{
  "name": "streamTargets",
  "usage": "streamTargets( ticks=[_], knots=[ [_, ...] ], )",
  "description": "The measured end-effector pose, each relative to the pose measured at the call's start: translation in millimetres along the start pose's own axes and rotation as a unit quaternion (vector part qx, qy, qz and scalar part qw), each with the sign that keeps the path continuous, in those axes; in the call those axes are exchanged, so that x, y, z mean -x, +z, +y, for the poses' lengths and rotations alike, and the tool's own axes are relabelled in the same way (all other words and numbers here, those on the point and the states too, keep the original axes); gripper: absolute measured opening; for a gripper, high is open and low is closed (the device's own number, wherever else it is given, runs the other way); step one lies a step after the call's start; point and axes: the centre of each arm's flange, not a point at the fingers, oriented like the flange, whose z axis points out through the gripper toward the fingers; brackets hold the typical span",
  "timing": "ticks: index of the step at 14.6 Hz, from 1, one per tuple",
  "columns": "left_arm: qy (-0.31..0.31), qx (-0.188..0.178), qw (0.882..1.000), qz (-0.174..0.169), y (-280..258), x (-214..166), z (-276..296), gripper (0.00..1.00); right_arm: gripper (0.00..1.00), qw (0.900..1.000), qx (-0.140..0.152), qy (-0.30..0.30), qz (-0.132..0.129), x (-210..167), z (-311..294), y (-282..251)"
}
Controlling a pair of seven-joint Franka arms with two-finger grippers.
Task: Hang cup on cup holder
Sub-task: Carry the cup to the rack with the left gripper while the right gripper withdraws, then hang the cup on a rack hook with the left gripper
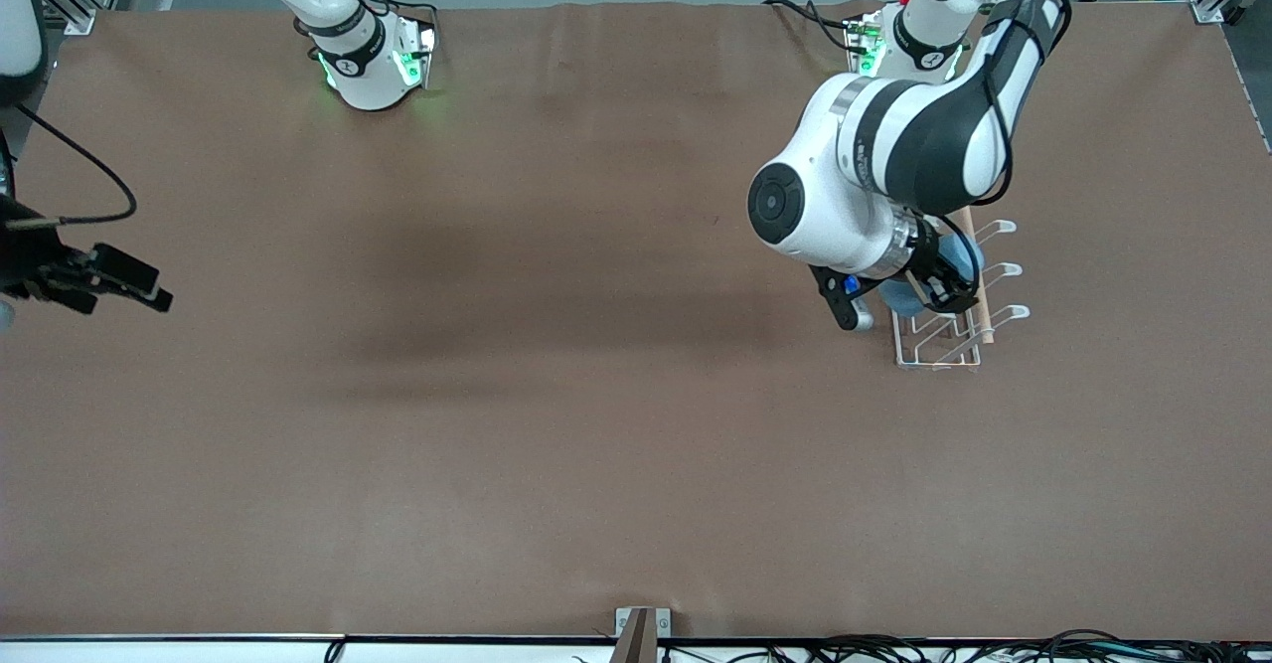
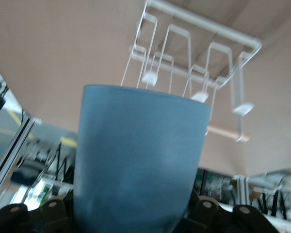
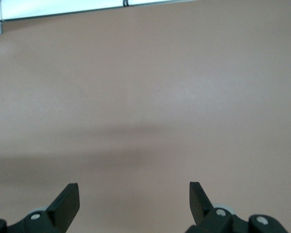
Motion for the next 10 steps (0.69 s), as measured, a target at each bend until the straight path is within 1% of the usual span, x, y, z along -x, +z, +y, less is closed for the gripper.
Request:
streamTargets(
  ticks=[2,4,5,7,10],
  knots=[
    [0.007,-0.010,0.999,-0.031,16.1,-5.1,2.4,0.74,1.00,1.000,0.020,0.002,-0.009,19.2,-2.3,-26.3],
    [0.009,-0.012,0.999,-0.052,34.7,-6.9,-0.9,0.74,1.00,0.999,0.032,-0.005,-0.010,38.7,-12.3,-51.5],
    [0.011,-0.014,0.998,-0.063,43.5,-7.9,-2.2,0.74,1.00,0.999,0.035,-0.007,-0.010,46.7,-15.7,-61.0],
    [0.020,-0.016,0.996,-0.081,58.3,-15.1,-0.2,0.74,1.00,0.999,0.037,-0.009,-0.019,58.0,-16.2,-68.6],
    [0.034,-0.020,0.994,-0.099,71.8,-31.8,4.0,0.74,1.00,0.999,0.037,-0.009,-0.024,59.6,-14.6,-65.5]
  ],
)
